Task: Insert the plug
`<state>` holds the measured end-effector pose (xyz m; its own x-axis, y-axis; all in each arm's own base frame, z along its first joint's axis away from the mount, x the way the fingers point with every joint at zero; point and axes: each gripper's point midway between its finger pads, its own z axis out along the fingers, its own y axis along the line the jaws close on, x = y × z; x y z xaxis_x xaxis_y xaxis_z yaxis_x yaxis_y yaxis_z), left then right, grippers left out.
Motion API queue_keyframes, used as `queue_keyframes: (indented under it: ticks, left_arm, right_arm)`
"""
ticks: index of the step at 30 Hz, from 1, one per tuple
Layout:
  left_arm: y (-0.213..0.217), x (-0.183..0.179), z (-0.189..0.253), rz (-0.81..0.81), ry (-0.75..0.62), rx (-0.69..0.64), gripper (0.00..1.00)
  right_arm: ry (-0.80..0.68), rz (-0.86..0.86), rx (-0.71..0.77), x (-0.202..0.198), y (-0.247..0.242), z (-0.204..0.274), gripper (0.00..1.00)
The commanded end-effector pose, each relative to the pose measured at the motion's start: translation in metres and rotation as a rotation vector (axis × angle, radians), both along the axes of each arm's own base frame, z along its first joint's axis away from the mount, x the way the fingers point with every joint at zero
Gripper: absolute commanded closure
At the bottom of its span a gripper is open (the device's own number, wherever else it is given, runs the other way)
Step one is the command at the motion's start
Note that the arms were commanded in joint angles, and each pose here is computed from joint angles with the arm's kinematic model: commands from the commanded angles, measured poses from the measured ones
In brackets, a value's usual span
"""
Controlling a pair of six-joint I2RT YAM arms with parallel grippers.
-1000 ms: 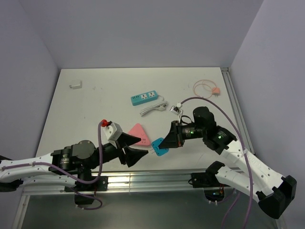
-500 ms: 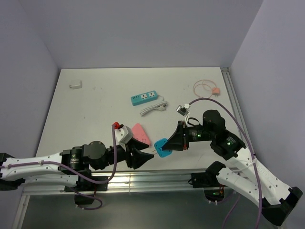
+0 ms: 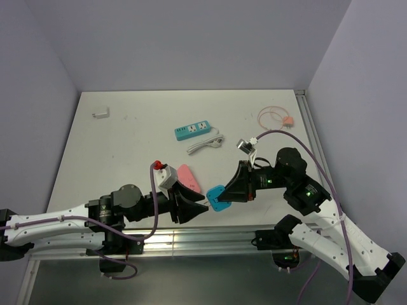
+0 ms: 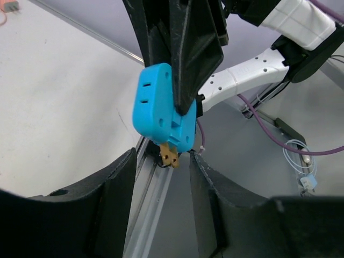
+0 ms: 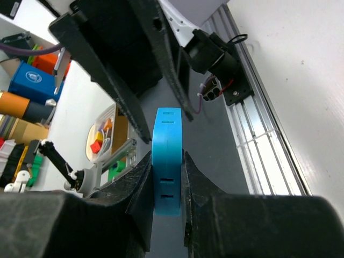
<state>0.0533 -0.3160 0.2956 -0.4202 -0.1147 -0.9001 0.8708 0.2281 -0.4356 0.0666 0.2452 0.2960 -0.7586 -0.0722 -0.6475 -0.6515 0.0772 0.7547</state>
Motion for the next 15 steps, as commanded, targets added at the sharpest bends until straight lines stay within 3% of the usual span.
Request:
queue_keyframes:
  ticks: [1, 7, 15]
  left_arm:
    - [-0.0050, -0.0064, 0.0191, -0.066, 0.004, -0.085, 0.51]
    - [-0.0088, -0.0034, 0.0232, -0.104, 0.004, -0.117, 0.47]
    - [-0.0136, -0.0077, 0.0172, -0.181, 0.002, -0.117, 0.55]
  right_arm:
    - [-0.092, 0.040, 0.082, -0.0091, -0.0025, 0.0305, 1.00]
    - [-0.089, 0.052, 0.086, -0.0111, -0.0024, 0.0293, 1.00]
    - [-0.100, 0.053, 0.089, -0.0095, -0.0014, 0.0320, 1.00]
